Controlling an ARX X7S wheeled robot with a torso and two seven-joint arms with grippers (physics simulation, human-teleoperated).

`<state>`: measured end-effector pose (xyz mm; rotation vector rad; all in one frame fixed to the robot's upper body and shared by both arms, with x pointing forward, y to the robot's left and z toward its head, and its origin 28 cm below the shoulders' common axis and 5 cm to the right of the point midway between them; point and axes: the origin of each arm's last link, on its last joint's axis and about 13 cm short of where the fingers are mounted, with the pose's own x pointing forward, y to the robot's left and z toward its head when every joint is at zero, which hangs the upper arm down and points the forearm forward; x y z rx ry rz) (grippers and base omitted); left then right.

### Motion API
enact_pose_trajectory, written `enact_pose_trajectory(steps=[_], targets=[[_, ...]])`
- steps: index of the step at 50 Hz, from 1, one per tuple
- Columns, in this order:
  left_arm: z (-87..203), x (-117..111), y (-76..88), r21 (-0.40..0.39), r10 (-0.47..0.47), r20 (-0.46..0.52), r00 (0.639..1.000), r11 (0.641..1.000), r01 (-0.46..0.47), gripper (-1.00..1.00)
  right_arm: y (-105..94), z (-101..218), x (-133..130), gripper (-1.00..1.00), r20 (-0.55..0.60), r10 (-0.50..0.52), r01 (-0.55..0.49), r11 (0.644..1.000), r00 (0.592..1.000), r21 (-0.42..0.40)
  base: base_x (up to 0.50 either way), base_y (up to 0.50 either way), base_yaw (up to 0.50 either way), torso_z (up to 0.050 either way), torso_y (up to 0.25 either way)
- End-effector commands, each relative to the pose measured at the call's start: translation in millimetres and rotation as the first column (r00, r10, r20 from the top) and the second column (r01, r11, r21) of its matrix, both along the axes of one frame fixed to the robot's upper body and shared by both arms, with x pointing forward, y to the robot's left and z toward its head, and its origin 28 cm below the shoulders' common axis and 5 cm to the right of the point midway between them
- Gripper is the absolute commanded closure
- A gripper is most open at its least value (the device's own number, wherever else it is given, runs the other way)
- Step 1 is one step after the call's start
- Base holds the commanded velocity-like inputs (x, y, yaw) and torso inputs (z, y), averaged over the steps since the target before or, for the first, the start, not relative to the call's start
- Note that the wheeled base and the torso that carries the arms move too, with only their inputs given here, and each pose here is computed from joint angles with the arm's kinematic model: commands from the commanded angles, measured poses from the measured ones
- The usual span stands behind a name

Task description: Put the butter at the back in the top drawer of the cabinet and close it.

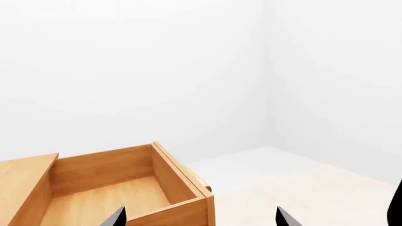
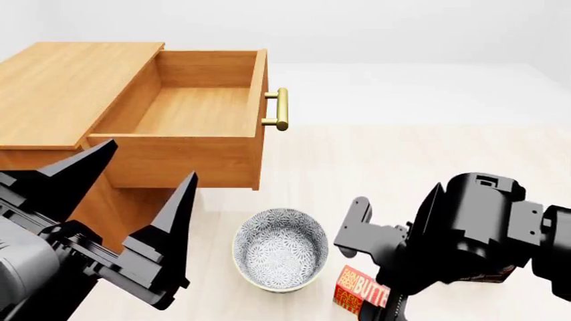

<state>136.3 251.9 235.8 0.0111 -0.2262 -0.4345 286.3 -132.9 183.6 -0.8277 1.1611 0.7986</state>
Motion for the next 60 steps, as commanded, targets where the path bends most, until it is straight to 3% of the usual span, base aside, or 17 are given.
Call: enact_pose_trajectory(steps=[1,60], targets=[[-0.4,0.4,0.0,0.001,0.000,-0.001,1.000,1.000,0.000,-1.00,-1.2,-10.9,0.9,-1.00,-0.014,-0.006,0.006,1.000,1.000,0.000,0.00,0.00,0.00,0.000,0.000],[-3.1,2.7,-2.9,0.012,-0.006,-0.012,1.000,1.000,0.006,-1.00,-16.4,-41.6,7.6,-1.00,-0.050,-0.052,0.051,0.998,0.997,-0.024,0.00,0.00,0.00,0.000,0.000]])
